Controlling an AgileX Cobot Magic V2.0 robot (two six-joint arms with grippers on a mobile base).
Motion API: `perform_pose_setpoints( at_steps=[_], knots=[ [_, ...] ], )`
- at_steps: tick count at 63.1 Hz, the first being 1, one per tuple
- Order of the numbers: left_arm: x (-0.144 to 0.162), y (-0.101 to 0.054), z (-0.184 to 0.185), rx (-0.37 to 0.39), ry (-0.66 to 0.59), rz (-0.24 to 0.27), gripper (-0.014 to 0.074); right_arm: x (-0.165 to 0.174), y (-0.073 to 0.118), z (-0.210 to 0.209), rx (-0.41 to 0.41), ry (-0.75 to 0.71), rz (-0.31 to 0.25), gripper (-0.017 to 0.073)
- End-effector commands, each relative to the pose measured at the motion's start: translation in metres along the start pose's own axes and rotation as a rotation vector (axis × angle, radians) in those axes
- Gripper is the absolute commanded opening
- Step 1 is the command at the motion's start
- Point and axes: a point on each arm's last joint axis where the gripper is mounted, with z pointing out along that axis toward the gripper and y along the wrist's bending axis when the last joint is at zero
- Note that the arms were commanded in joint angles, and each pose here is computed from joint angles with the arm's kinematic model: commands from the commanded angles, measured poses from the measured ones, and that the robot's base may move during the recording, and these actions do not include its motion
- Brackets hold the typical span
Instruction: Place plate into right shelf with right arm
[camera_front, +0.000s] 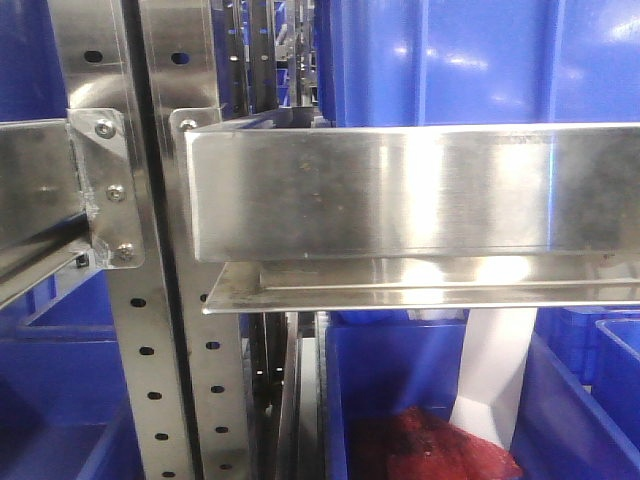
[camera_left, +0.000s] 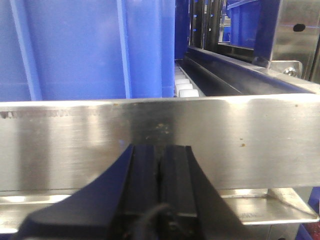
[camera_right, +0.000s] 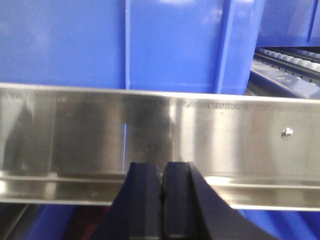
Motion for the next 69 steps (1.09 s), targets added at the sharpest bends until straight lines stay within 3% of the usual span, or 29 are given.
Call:
perform_pose_setpoints(
  at_steps=[1,69],
  knots=[
    [-0.0051,0.0016,-0.0007,-0.019,-0.082,-0.006,-0.0047,-0.0127,-0.0014,-0.0021,0.018,-0.133,-0.004,0.0050],
    [-0.0051,0.0016,-0.0007,-0.019,-0.082,-0.006,-0.0047,-0.0130,-0.0015,-0.0021,0.019,-0.136,-0.004,0.0050]
  ],
)
